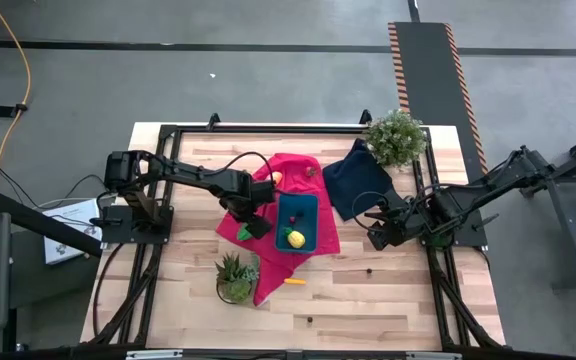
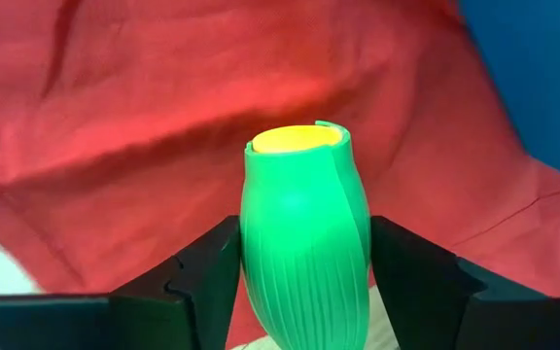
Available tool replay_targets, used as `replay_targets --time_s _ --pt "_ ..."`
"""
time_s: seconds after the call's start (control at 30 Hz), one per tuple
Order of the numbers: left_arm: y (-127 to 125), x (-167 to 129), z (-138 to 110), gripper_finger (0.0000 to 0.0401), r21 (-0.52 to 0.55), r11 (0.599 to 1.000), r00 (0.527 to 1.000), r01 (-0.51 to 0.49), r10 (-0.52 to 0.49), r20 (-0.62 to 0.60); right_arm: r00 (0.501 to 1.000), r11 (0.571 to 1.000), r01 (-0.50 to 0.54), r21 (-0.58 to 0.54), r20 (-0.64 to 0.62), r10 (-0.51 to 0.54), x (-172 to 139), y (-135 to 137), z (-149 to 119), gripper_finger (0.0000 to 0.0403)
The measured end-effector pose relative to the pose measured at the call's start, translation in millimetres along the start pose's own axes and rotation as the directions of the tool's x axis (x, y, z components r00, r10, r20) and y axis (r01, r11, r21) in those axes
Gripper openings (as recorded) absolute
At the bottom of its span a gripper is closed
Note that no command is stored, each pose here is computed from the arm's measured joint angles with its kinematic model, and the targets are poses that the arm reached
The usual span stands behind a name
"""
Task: Pick and placing Produce into tupperware
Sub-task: Put the green corn into the blue bin
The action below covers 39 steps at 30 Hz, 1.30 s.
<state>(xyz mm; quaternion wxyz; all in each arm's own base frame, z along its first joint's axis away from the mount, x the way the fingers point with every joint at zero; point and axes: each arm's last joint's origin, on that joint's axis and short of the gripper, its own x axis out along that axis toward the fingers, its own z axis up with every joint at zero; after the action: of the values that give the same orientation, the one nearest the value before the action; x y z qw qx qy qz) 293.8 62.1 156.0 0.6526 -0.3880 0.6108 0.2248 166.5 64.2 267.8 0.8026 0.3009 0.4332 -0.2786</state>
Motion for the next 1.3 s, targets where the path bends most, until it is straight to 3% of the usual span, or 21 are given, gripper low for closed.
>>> replay_targets --time_s 0.37,0.7,1.03,1.3 --pt "-13 -26 9 0.0197 0.072 0.996 0.999 -0.045 0.042 0.034 1.000 1.000 0.000 0.003 0.000 0.000 0 0 0 0.0247" --pt "-35 -76 23 0.0199 0.166 0.983 0.989 -0.074 0.051 0.135 1.000 1.000 0.000 0.004 0.000 0.000 0 0 0 0.0247" --pt "-61 -131 35 0.0200 0.282 0.959 0.959 0.001 -0.081 0.273 1.000 1.000 -0.002 0.004 0.000 0.002 0 0 0 0.0247" --pt "-82 -142 37 0.0200 0.395 0.916 0.907 0.064 -0.218 0.359 1.000 1.000 -0.001 0.025 0.016 0.001 0 0 1 0.0247"
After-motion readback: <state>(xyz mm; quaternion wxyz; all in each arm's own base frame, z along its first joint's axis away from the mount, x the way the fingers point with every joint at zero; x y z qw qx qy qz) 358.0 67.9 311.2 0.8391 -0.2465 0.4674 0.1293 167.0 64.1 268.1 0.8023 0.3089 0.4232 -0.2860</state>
